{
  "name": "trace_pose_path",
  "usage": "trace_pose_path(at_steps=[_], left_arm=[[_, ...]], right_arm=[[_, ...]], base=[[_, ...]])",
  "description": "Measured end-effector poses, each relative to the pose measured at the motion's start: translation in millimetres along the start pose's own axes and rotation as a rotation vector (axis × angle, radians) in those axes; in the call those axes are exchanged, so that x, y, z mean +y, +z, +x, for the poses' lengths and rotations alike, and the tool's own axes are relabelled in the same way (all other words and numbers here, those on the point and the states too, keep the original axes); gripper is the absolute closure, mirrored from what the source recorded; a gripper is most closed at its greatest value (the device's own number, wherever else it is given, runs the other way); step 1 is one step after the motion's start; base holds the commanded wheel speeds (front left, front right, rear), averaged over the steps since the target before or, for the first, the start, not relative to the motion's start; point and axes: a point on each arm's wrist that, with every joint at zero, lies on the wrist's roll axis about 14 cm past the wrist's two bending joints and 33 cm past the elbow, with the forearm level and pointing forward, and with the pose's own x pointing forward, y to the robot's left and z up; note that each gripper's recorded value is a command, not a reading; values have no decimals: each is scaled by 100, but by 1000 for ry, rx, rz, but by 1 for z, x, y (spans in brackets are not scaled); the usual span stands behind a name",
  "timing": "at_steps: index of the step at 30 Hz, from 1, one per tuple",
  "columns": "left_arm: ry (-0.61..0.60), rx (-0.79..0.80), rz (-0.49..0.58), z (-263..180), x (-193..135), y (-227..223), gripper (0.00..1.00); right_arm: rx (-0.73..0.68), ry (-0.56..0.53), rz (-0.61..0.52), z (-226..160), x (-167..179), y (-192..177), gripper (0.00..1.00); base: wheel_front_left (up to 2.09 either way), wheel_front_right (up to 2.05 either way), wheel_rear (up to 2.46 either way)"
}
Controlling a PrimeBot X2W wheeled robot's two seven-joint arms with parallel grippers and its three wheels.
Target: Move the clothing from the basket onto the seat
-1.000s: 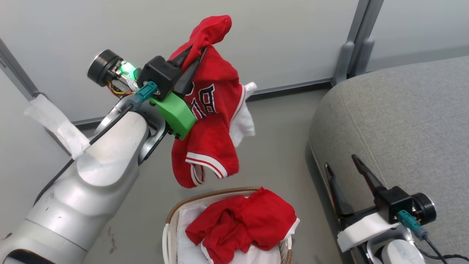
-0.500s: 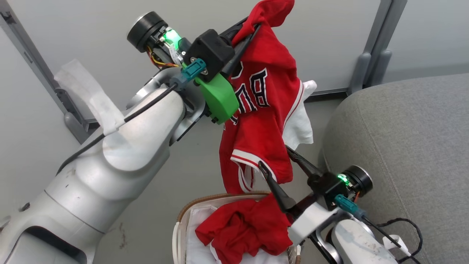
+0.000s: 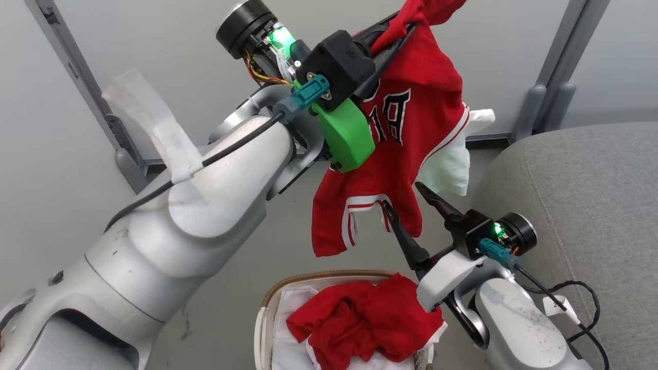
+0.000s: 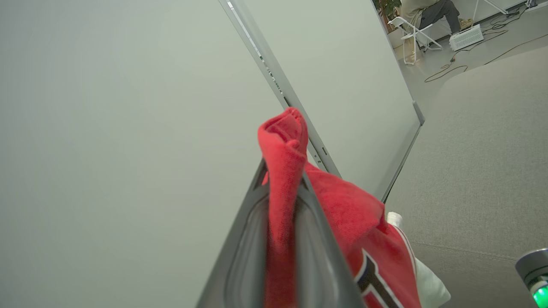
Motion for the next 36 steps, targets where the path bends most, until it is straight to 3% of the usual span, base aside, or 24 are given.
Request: trace_pose_path(at_steps=[4,5,6,7,10,22,23,25,26,36], left_arm=[[-5,-20,-18,1,-4,6,100],[-7,-24,-22,1,-5,7,100],[-7,-25,-27,0,-5,7,100],[-8,-23,-30,0,-6,5,100],[0,-14,-40,-2,-4,0,100],[74,27,-134,-20,7,-42,97],[80,31,-151,-22,7,-47,89],[101,36,-189,-28,6,-59,26],[107,34,-201,-30,6,-63,0],[229,135,-401,-71,-22,-128,0]], right_arm=[[10,13,12,7,2,-2,0],[14,17,16,8,3,-3,7],[17,20,19,10,3,-3,49],[17,23,20,12,4,-3,66],[12,25,23,15,3,-1,100],[-56,-38,52,14,-17,18,100],[-62,-44,57,13,-19,19,100],[-76,-62,62,11,-25,23,100],[-84,-70,64,11,-27,25,100],[-151,-164,75,3,-58,40,100]], base=[[0,0,0],[0,0,0],[0,0,0],[0,0,0],[0,0,0],[0,0,0],[0,0,0],[0,0,0],[0,0,0],[0,0,0]])
